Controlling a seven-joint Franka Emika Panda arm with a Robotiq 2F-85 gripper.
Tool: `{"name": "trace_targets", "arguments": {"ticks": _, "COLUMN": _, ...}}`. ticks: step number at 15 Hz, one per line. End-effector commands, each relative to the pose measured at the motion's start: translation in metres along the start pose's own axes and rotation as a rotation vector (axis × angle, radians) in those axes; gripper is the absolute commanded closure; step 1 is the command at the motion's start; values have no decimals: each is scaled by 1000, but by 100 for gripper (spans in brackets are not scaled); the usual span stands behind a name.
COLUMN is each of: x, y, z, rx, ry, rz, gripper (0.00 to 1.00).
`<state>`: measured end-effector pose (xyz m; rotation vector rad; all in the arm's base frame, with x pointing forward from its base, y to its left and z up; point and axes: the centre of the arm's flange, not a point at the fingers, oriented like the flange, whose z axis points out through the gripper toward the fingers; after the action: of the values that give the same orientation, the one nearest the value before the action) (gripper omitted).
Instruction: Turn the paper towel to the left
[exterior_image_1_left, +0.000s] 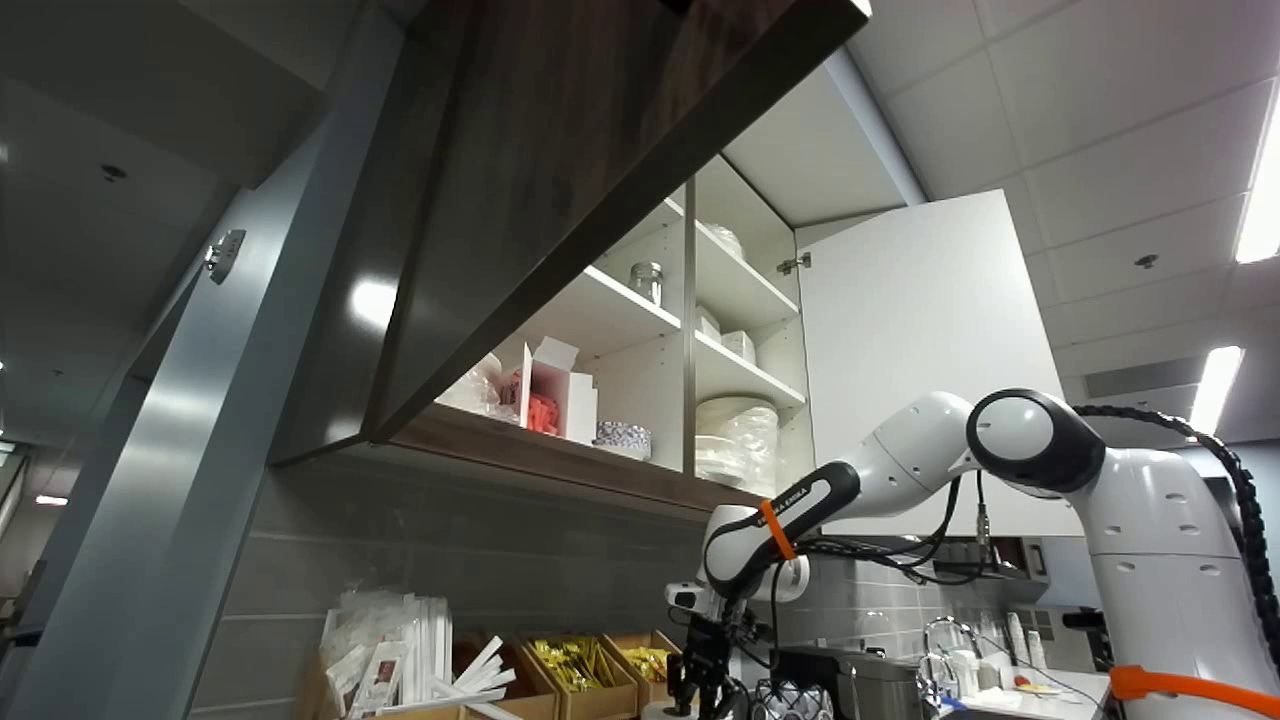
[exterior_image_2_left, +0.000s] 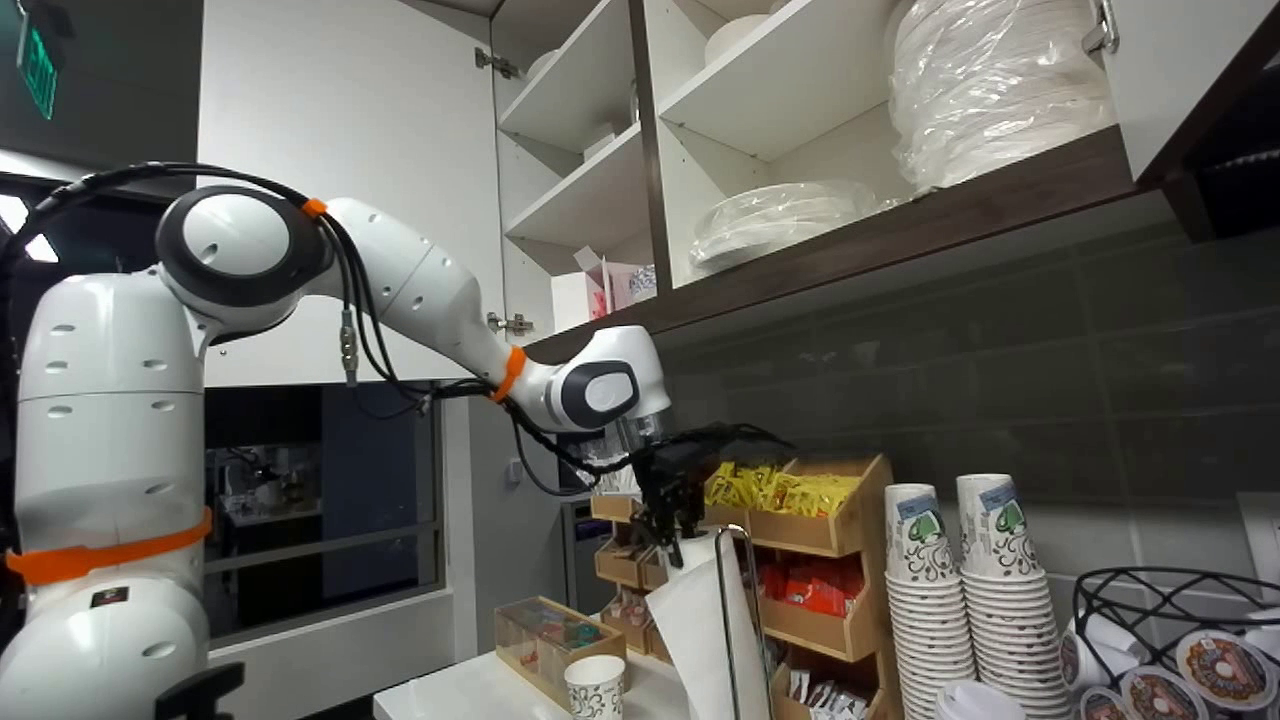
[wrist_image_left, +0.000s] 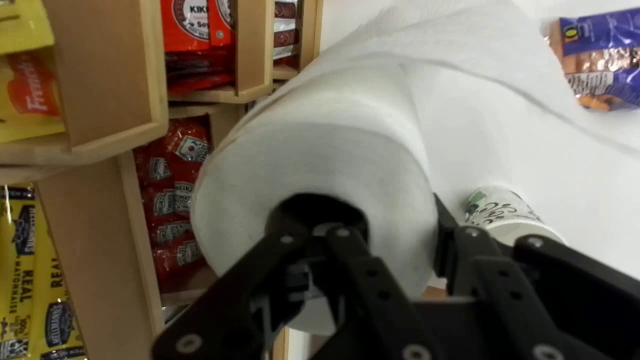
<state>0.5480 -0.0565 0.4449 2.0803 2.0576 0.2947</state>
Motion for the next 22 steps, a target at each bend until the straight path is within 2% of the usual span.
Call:
{"name": "trace_targets", "arguments": {"ticks": 1, "x": -12, "y": -1, "z": -4, "rx": -22, "ry": 17, "rz": -168, "gripper": 93}}
{"name": "trace_targets", "arguments": {"ticks": 2, "x": -14, "y": -2, "z": -5, "rx": -19, "ry": 16, "rz": -211, "gripper": 95}}
{"name": "trace_targets", "arguments": {"ticks": 11, "x": -33, "y": -4, "z": -15, "rx": -21, "ry": 34, "rz": -513, "gripper": 94}}
{"name": "trace_targets", "arguments": {"ticks": 22, "x": -50, "y": -12, "z": -49, "rx": 20, "ry": 92, "rz": -724, "gripper": 94}}
